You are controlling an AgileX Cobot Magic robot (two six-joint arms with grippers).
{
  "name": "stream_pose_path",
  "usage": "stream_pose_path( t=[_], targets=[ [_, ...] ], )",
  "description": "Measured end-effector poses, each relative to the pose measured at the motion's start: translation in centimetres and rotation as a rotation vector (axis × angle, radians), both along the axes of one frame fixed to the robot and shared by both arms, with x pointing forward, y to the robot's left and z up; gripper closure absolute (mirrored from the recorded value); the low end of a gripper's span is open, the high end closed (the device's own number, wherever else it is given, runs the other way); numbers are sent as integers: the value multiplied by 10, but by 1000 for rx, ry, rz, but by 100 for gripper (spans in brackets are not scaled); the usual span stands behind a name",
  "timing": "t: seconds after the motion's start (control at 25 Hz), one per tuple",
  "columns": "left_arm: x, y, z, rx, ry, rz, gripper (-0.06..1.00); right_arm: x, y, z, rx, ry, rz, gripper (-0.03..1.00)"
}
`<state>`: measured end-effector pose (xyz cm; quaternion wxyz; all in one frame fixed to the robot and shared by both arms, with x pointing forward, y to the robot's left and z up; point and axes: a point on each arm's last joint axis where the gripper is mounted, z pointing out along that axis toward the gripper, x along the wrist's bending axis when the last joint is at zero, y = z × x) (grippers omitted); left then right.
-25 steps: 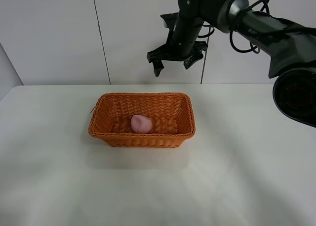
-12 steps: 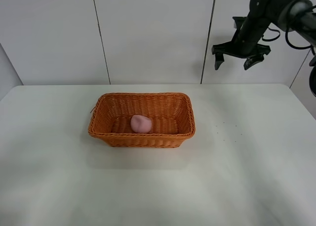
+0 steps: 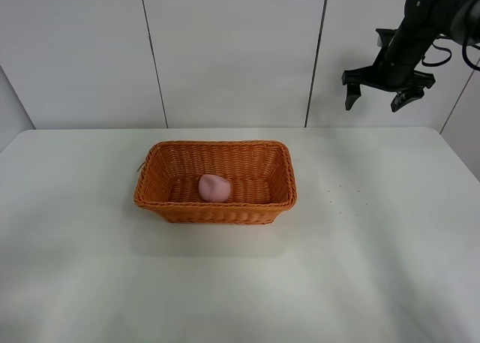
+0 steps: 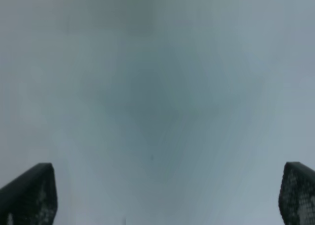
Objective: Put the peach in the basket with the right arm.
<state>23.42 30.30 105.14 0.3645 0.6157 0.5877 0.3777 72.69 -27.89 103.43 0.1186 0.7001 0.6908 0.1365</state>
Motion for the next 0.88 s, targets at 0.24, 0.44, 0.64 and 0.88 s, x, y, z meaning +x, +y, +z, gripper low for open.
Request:
stream_pose_path(
  t=[0.24,0.44,0.64,0.88],
  targets=[
    [0,0,0,0,0,0,-4,-63,-2,33,-4,51,5,27],
    [0,0,0,0,0,0,-4,-145,-6,51,-6,101,7,27],
    [0,0,0,0,0,0,-4,-238,-9,63,-6,84,8,27],
    [0,0,0,0,0,0,-4,-334,-13,55,-12,-9,31,27]
  ],
)
